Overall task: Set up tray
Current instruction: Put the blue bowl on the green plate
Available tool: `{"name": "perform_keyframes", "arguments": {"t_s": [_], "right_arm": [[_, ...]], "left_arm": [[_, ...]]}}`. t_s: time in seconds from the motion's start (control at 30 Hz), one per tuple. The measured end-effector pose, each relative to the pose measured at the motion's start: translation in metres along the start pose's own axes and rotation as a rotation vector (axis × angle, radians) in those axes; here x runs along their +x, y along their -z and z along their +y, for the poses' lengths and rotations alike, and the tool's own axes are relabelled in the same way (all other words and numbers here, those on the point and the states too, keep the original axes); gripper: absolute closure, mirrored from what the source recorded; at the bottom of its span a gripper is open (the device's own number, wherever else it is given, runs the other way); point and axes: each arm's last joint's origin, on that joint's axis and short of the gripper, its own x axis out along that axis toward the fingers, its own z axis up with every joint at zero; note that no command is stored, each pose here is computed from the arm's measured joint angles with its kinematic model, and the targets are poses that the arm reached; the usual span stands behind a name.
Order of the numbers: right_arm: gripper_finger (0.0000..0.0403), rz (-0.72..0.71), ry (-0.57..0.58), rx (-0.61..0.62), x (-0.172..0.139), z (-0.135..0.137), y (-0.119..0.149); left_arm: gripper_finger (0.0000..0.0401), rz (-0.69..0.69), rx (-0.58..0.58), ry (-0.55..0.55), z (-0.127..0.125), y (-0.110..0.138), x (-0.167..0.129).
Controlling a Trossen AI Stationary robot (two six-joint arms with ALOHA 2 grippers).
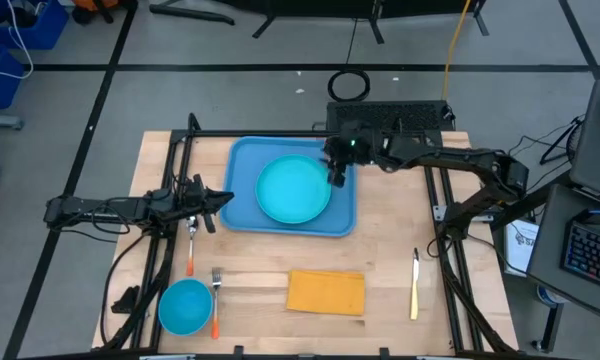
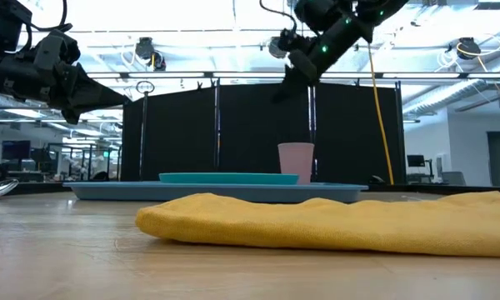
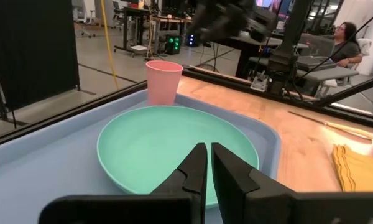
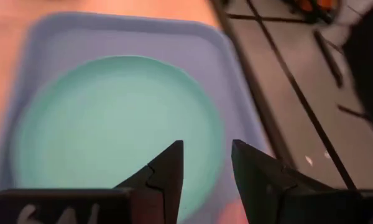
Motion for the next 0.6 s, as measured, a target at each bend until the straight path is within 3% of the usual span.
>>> {"name": "perform_keyframes", "arguments": {"t_s": [0.4, 0.6], "right_arm": [[0.0275, -0.227, -0.229, -0.173, -0.012, 0.105, -0.031], [0.0275, -0.308, -0.440, -0.270, -0.013, 0.154, -0.029]], "left_arm": [[0.0375, -0.016, -0.077, 0.012, -0.001, -0.002, 0.000], [0.0375, 0.021, -0.190, 0.130, -0.004, -0.001, 0.000]]}}
